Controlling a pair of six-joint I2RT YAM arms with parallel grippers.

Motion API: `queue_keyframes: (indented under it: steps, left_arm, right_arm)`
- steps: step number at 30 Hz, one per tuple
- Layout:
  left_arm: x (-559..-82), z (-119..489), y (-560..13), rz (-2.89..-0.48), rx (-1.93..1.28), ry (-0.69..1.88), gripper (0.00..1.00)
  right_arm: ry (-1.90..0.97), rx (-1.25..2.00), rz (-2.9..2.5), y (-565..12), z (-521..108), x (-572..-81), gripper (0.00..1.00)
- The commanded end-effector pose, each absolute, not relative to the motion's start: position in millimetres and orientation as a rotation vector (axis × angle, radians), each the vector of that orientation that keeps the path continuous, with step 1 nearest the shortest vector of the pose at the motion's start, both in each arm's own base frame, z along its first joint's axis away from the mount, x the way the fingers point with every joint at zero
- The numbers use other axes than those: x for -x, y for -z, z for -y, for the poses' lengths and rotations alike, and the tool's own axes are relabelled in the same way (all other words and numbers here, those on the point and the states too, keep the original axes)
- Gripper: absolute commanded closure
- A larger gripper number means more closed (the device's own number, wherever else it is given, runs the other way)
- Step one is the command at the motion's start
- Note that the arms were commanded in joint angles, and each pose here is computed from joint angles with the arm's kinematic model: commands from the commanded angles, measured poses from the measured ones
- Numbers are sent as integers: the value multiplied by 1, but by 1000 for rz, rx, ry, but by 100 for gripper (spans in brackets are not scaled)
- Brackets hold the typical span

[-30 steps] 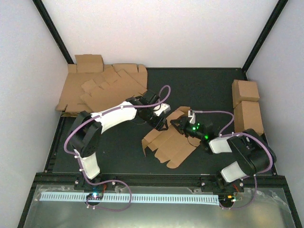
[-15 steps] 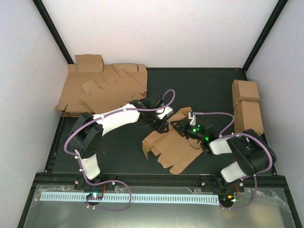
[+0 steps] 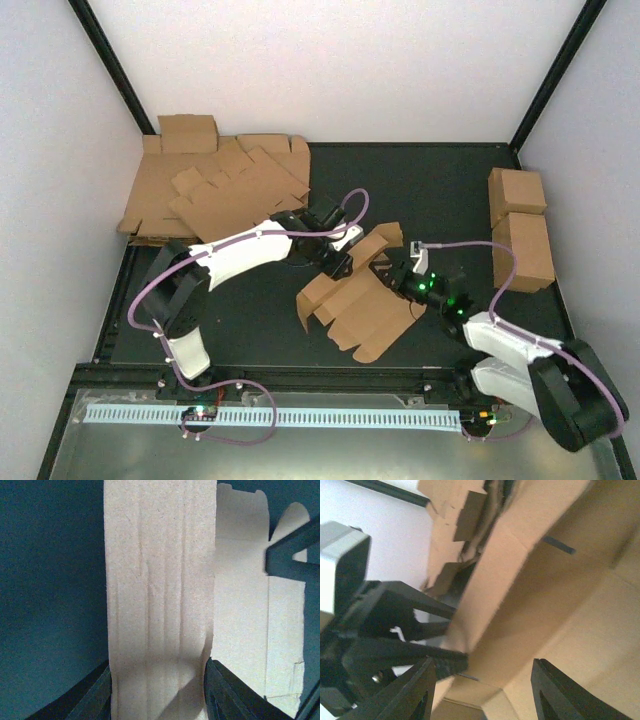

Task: Fold the paper box

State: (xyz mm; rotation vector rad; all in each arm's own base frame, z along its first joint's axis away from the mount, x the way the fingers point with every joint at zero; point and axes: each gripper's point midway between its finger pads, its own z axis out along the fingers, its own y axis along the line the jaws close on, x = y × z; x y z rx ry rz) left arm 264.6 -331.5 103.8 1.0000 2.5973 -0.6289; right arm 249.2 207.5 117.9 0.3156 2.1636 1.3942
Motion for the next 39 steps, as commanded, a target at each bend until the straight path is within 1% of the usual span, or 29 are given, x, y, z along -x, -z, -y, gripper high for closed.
queue_keyframes:
  steps: [1, 4, 7, 9, 14, 16, 22, 29, 32, 37, 39]
  left_arm:
    - [-272, 325, -121, -2563, -984, 550, 53]
    - [-276, 321, -123, -2564, -984, 507, 53]
    - [-277, 321, -129, -2551, -980, 496, 53]
    - [-278, 320, -133, -2542, -974, 493, 53]
    - [-272, 324, -136, -2538, -976, 498, 53]
    - [-268, 328, -137, -2532, -986, 494, 53]
    - [-256, 338, -129, -2541, -1010, 476, 53]
    - [-257, 331, -105, -2580, -1002, 390, 53]
    - [-257, 329, -100, -2584, -1009, 372, 53]
    - [-257, 326, -98, -2582, -1008, 346, 53]
    - [-257, 324, -99, -2580, -1000, 332, 53]
  right_arm:
    - [-1138, -349, -2353, -77, -181, -232, 44]
    - [-1053, -360, -2442, -59, -171, -220, 49]
    - [-1033, -372, -2487, -43, -167, -211, 55]
    - [-1036, -381, -2500, -35, -167, -208, 60]
    - [-1079, -378, -2557, -12, -175, -204, 91]
    - [-1106, -382, -2573, -5, -179, -204, 97]
    - [-1174, -387, -2550, -1, -188, -210, 98]
    - [-1174, -362, -2540, -5, -189, -211, 98]
    - [-1155, -309, -2527, -15, -189, -214, 95]
    - [-992, -211, -2464, -47, -181, -239, 87]
    - [-960, -195, -2440, -57, -178, -247, 86]
